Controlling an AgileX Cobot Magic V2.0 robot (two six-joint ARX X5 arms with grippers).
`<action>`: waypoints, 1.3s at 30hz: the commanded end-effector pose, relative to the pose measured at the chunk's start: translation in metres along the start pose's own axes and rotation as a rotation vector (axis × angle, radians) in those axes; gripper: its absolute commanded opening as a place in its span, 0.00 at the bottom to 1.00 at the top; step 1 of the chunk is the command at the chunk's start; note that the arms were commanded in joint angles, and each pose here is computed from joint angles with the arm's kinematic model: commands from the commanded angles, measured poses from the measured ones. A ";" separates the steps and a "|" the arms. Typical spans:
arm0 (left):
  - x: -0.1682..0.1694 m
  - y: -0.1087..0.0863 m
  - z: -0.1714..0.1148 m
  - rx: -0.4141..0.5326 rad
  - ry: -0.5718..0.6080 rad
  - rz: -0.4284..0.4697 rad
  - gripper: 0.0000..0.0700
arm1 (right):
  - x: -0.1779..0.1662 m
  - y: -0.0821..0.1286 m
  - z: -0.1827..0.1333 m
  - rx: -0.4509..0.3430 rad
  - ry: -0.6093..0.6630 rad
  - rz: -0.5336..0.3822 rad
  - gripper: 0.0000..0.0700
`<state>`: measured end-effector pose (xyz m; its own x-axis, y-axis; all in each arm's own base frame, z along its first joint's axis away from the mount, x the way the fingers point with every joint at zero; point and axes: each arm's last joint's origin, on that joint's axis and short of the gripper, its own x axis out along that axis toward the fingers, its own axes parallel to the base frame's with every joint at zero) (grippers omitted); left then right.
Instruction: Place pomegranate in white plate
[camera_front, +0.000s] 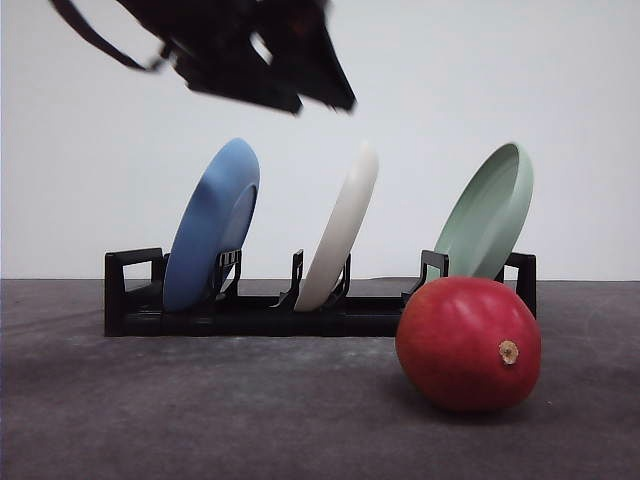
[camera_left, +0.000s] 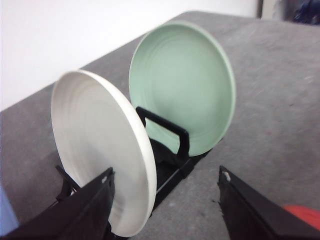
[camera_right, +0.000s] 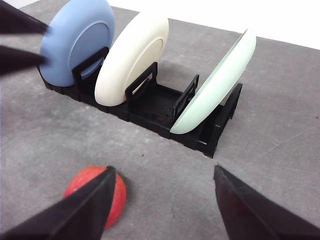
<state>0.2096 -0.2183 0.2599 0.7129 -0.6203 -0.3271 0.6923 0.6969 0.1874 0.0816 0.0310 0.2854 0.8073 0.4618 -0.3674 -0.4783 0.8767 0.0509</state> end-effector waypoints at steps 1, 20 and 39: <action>0.015 -0.005 0.004 -0.012 0.004 0.016 0.56 | -0.002 0.001 0.005 -0.005 -0.024 0.006 0.55; 0.092 -0.012 -0.013 -0.084 0.137 0.141 0.46 | -0.002 0.001 0.005 -0.005 -0.022 0.004 0.55; 0.082 -0.010 -0.001 -0.164 0.100 0.146 0.02 | -0.002 0.001 0.005 -0.004 -0.022 0.004 0.55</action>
<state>0.2622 -0.2717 0.2187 0.7725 -0.4598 -0.4380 0.5558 0.8232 0.1161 0.0816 0.0309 0.2854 0.8075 0.4611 -0.3678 -0.4777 0.8771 0.0507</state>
